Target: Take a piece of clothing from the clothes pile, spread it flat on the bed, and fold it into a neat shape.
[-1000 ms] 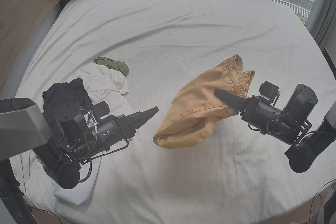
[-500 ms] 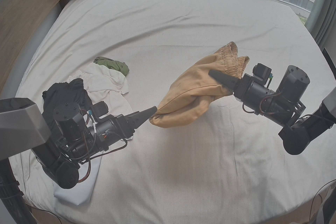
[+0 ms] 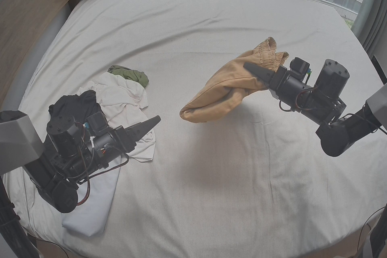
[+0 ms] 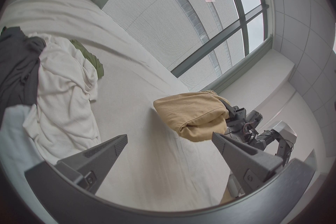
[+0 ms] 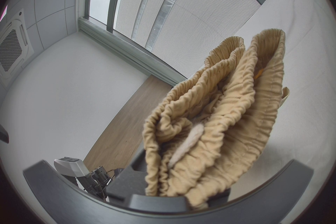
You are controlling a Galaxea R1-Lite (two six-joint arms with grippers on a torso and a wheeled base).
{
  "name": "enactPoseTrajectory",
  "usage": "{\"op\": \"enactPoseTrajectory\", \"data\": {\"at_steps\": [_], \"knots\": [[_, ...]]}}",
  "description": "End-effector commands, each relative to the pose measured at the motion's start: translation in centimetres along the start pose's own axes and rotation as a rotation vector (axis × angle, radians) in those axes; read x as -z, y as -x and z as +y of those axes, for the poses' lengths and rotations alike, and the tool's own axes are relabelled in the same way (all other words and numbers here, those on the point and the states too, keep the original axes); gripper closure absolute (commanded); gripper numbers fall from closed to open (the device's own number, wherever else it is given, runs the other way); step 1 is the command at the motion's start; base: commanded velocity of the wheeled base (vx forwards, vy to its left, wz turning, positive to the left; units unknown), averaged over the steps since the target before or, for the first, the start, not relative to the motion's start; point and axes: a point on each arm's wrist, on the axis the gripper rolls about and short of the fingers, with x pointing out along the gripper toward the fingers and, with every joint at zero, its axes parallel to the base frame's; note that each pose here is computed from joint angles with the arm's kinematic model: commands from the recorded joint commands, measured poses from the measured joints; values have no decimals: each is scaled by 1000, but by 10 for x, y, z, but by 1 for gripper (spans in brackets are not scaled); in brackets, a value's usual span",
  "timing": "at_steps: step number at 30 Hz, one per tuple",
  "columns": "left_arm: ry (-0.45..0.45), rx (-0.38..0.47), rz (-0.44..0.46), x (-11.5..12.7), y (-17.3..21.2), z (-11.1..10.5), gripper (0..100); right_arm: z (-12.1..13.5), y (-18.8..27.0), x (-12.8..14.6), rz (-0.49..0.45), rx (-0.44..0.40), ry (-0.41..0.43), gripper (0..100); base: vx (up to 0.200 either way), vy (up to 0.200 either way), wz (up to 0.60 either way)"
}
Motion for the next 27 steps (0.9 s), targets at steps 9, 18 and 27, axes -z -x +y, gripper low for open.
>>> {"op": "enactPoseTrajectory", "data": {"at_steps": [9,18,27], "knots": [[-57,-19,-6,-5,12,3,0,-17,-38,-17,-17,-6,5,100,0,0,0],[-53,-17,5,-3,13,3,0,-24,-62,-32,-22,-6,8,100,0,0,0],[-48,-20,13,-1,12,5,0,-34,-85,-52,-49,-9,23,100,0,0,0]]}}
